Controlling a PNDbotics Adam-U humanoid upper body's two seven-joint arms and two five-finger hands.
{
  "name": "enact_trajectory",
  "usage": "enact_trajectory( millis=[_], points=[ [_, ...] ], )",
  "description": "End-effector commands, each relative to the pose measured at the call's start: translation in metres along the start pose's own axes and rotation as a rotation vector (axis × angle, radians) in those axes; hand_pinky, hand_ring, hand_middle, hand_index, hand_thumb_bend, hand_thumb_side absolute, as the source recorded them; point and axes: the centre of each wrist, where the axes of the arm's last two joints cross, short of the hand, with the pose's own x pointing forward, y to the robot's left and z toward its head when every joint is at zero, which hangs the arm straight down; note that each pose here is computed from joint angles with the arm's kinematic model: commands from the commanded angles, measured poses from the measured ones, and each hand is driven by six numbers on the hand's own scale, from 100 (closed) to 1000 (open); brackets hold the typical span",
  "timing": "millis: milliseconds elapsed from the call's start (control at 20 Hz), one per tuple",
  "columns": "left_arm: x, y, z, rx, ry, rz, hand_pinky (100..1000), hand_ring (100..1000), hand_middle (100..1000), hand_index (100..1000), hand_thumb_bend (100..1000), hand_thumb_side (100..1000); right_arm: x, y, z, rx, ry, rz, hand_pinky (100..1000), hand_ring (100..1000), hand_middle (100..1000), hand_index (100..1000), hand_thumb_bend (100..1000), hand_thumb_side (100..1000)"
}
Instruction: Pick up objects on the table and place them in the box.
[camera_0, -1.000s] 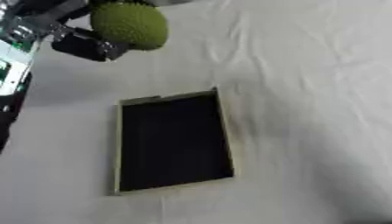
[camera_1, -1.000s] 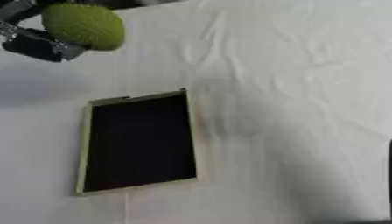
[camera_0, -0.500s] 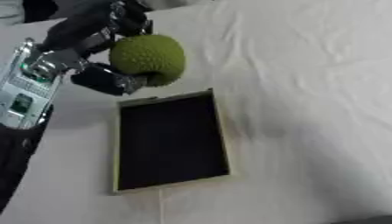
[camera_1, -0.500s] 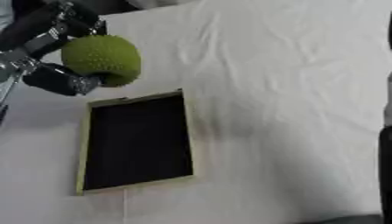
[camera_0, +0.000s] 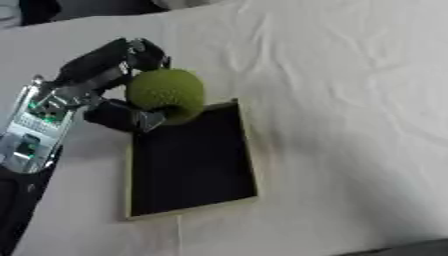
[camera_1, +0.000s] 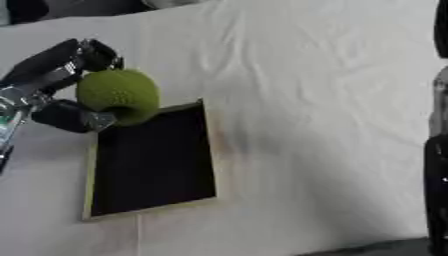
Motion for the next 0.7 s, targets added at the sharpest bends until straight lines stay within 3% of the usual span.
enact_trajectory(
  millis=[50, 700],
  points=[
    [0.004, 0.003, -0.003, -0.220, -0.179, -0.138, 237, 458, 380, 449, 100, 289, 0.009, -0.005, -0.007, 0.022, -0.026, 0.037, 760, 887, 585, 815, 100, 511],
    [0.005, -0.023, -0.010, -0.355, -0.123, -0.100, 341, 525, 452, 520, 100, 260, 0.009, -0.005, -0.007, 0.025, -0.029, 0.041, 759, 887, 585, 814, 100, 509]
  ],
)
